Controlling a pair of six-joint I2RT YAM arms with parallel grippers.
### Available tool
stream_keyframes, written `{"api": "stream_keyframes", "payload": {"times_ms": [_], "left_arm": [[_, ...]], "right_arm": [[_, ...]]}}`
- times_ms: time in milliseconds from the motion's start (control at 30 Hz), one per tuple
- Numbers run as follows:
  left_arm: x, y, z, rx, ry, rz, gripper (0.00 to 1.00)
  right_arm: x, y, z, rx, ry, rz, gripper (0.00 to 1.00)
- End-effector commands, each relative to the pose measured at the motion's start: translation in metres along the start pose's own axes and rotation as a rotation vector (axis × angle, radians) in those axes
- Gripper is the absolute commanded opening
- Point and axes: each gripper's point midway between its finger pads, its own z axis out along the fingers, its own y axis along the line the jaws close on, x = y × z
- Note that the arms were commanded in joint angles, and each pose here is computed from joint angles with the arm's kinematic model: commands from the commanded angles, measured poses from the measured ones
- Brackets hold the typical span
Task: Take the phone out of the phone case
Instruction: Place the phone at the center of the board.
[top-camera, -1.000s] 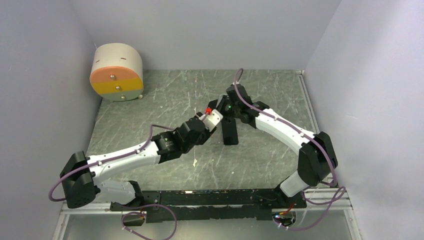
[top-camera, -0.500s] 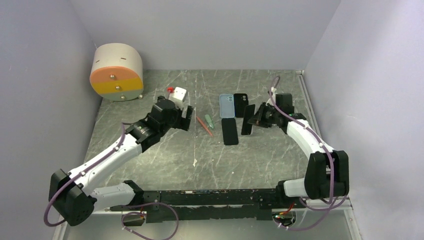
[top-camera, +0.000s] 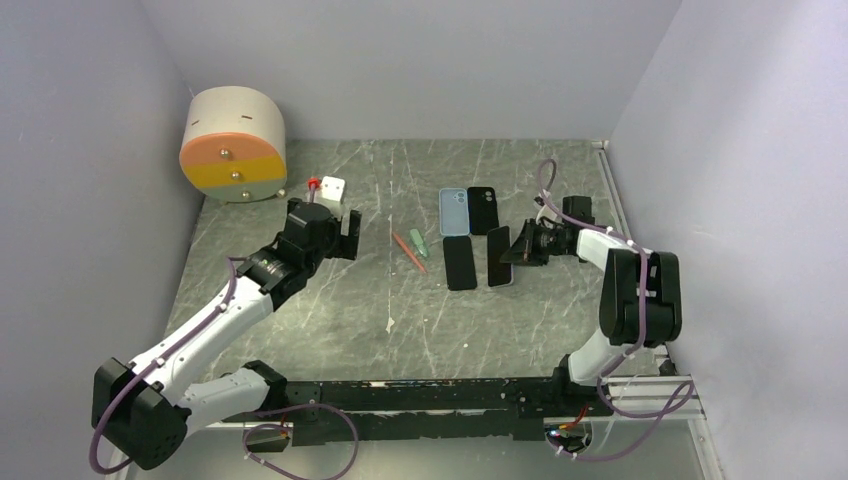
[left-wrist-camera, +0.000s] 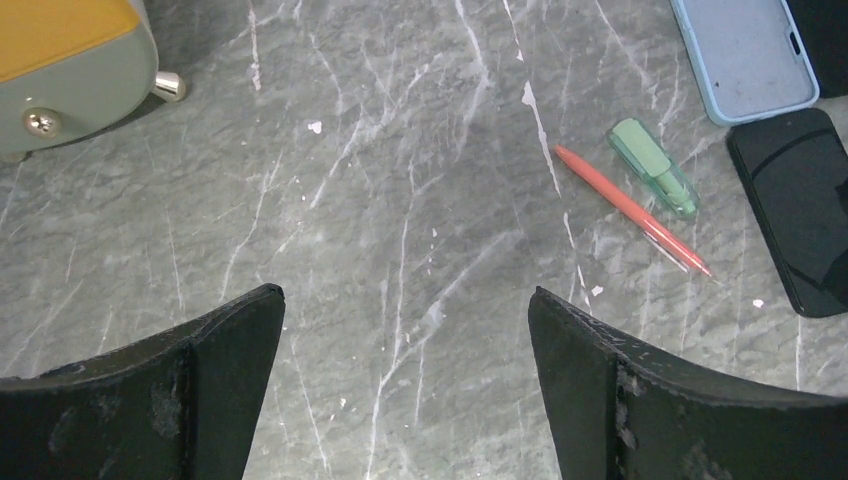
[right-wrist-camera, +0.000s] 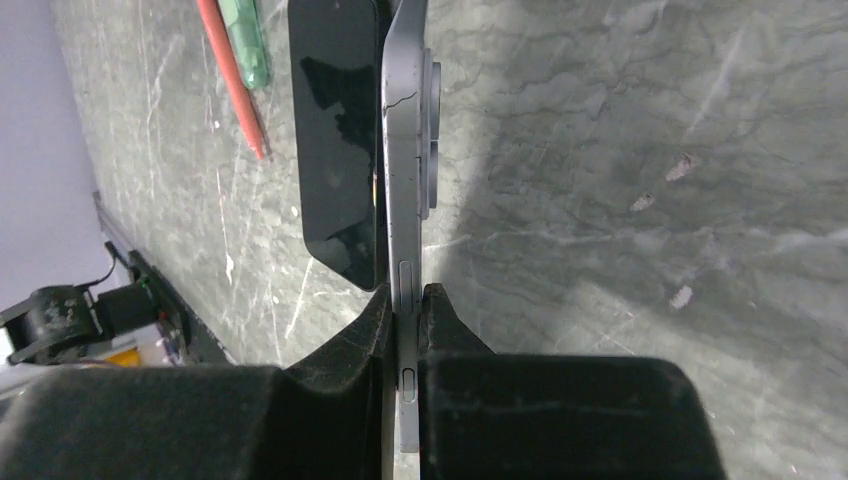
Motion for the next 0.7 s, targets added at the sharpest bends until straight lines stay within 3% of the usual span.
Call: {"api": "stream_keyframes", "payload": {"times_ms": [0,267,667], "left_arm": [[-0.023,0.009,-0.003,-0.035,-0.083,-0.048,0.95],[-0.025,0.017,-0.007,-0.069,-0.110,-0.077,0.95],[-0.021,0.020,-0.003,-0.095,-0.093,-0.077,0.95]], "right_arm": [[-0.021,0.014,0.005,-0.131,-0.015,-0.084,0.00],[-0.009,0.004,0.020,-0.168,0.047,-0.023,0.08],[-0.005,-0.024,0.023,-0.009,0.085,0.013,0.49]]}}
